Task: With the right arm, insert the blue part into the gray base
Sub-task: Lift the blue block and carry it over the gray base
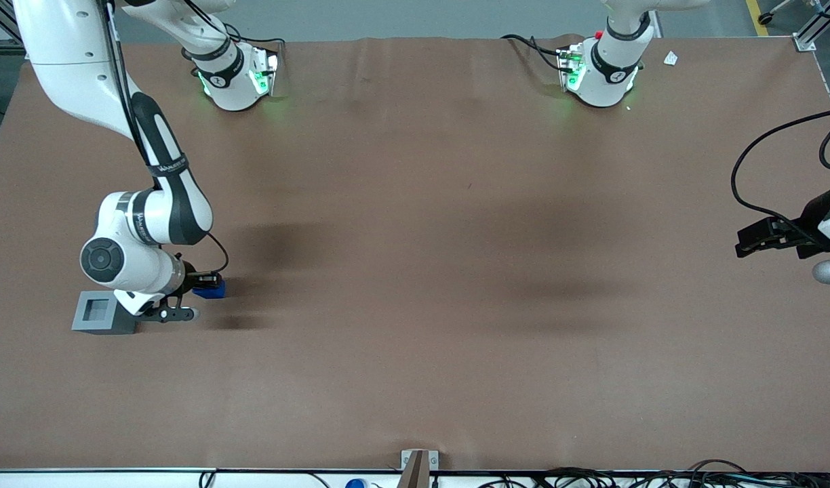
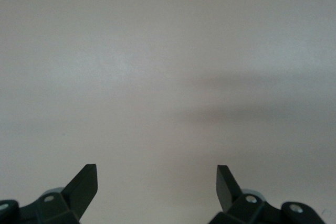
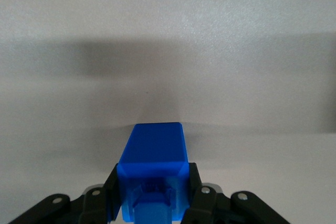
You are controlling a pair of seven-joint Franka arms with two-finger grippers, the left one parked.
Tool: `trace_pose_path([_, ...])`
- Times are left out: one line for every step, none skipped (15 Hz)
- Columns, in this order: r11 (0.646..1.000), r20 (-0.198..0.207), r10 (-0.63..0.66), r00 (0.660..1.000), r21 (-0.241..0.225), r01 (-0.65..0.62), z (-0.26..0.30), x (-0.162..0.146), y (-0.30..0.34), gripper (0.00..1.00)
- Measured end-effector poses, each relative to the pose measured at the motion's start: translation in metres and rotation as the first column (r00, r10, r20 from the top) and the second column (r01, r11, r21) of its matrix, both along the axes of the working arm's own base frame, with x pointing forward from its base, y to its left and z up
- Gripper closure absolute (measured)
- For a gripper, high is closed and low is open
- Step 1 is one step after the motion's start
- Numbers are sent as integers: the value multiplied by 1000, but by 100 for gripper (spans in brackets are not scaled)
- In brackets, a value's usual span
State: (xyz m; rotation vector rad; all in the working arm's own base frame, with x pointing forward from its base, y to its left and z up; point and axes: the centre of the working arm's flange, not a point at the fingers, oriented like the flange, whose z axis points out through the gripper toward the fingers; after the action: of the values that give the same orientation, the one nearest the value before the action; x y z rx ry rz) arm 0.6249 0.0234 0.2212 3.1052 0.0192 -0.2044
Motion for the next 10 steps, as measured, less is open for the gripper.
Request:
trace_pose_path([1000,8,-1,1000,0,1,4,2,-1,49])
trace_pose_path([1000,18,-3,1000,0,3,12,6,-2,49])
trace_pose_path([1000,32,-6,999,0,6,23,12,-4,49])
trace_pose_path([1000,43,-14,999,0,14,38,18,-8,49])
trace_pose_path([1000,41,-28,999,0,28,53,23,-17,49])
trace_pose_path([999,38,-45,998,0,45,69,28,-29,49])
trace_pose_path([999,44,-53,998,2,53,86,34,-42,49])
trace_pose_path([999,54,-48,997,4,48,100,38,-56,49])
trace_pose_path([999,57,-38,998,6,38,113,42,-69,49])
trace_pose_path([1000,55,-26,998,7,25,125,45,-85,49])
